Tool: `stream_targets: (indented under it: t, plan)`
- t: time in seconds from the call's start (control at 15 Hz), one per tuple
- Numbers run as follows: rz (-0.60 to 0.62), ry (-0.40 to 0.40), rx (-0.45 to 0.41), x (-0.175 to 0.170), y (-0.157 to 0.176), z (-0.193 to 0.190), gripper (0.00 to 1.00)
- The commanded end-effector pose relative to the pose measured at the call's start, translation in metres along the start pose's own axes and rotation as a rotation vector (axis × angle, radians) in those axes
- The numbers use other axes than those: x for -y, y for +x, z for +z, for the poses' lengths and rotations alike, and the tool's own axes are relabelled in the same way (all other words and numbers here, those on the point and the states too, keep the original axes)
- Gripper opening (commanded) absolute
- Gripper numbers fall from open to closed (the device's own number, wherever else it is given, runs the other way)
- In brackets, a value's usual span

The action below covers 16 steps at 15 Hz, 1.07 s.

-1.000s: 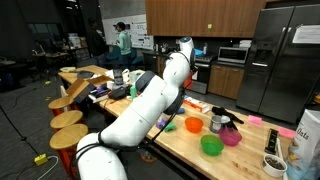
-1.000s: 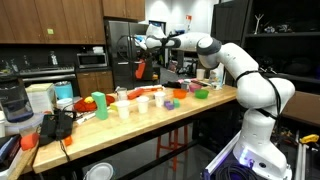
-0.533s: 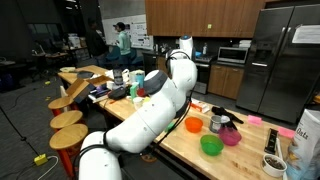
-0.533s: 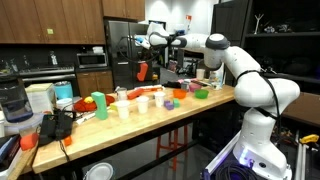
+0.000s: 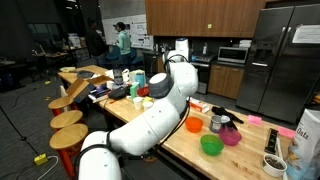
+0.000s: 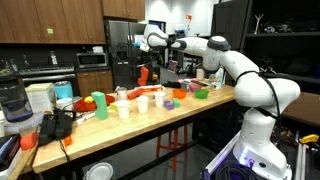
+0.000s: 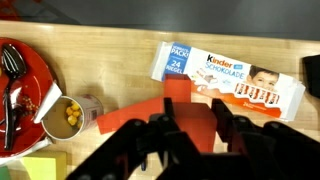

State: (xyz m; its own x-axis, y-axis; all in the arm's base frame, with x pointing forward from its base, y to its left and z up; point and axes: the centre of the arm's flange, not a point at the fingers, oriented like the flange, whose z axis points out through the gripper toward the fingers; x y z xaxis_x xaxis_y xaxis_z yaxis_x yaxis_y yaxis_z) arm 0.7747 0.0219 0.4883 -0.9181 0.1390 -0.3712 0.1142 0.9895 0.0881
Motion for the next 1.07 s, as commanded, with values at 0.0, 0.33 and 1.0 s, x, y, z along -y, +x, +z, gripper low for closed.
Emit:
stream_targets:
  t: [0.0, 0.33, 1.0]
  plan:
    - [-0.021, -0.021, -0.035, 0.002, -0.047, -0.001, 0.17]
    - [-0.028, -0.076, -0.095, -0.018, -0.035, 0.013, 0.17]
    - [-0.040, -0.171, -0.217, -0.062, -0.014, 0.034, 0.17]
